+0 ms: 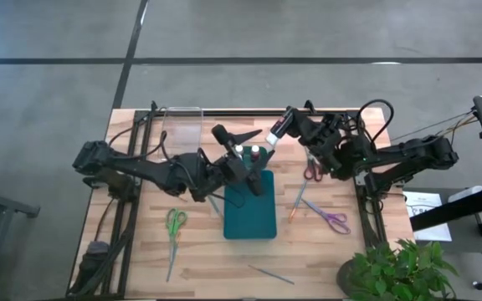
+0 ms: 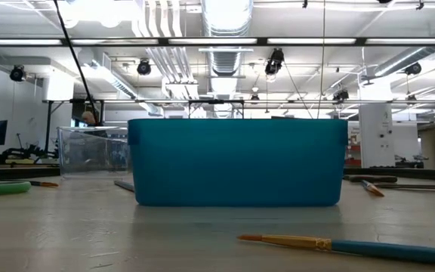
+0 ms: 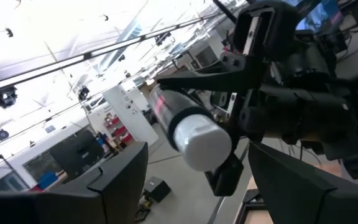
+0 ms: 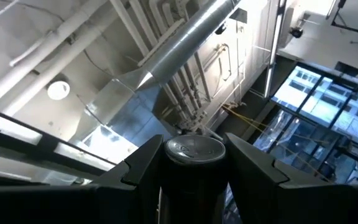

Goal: Pick & Place Paint Supplies
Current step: Put the black paint bottle into the green bin

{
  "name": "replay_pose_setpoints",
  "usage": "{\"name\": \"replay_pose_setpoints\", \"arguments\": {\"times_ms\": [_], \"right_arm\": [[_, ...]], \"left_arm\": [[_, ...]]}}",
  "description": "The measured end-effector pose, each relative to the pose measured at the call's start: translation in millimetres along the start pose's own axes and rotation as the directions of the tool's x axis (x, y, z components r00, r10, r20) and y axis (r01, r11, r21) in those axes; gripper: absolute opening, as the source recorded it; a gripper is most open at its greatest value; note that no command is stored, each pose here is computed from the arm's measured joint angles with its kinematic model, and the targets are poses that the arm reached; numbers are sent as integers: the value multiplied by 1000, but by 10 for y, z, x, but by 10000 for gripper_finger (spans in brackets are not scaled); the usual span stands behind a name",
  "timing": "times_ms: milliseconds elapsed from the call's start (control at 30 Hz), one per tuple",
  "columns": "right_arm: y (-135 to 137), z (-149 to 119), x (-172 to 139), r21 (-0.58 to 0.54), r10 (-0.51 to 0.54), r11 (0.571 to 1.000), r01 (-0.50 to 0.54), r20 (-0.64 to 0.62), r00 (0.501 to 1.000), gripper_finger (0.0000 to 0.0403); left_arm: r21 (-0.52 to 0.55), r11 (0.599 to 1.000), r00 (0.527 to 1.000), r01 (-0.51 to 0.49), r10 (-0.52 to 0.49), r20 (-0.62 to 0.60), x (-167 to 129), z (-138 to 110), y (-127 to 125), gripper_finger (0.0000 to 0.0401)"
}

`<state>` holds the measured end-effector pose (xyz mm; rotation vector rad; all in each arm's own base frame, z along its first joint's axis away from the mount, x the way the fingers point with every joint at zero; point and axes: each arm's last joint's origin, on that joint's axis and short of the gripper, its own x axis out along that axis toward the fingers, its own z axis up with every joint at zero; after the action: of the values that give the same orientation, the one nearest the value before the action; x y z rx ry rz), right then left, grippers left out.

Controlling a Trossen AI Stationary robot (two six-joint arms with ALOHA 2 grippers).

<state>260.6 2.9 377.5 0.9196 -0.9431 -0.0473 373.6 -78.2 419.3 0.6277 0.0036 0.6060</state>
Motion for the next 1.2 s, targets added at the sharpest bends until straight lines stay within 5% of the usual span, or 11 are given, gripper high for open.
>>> {"name": "replay_pose_setpoints", "arguments": {"times_ms": [433,900,1200], "right_arm": [[20,13,3,2,31,1000,-31,-27,999,151],[6,-3,4,21,23,1000,-22,-42,999,151],[7,-3,4,25,23,999,-22,-42,999,151]], "left_arm": [[-31,999,999,22,-21,27,55,-30,31,281],[-46,999,1000,6,-4,31,79,-37,62,170],[-48,999,1000,0,1,31,86,-39,74,150]]}}
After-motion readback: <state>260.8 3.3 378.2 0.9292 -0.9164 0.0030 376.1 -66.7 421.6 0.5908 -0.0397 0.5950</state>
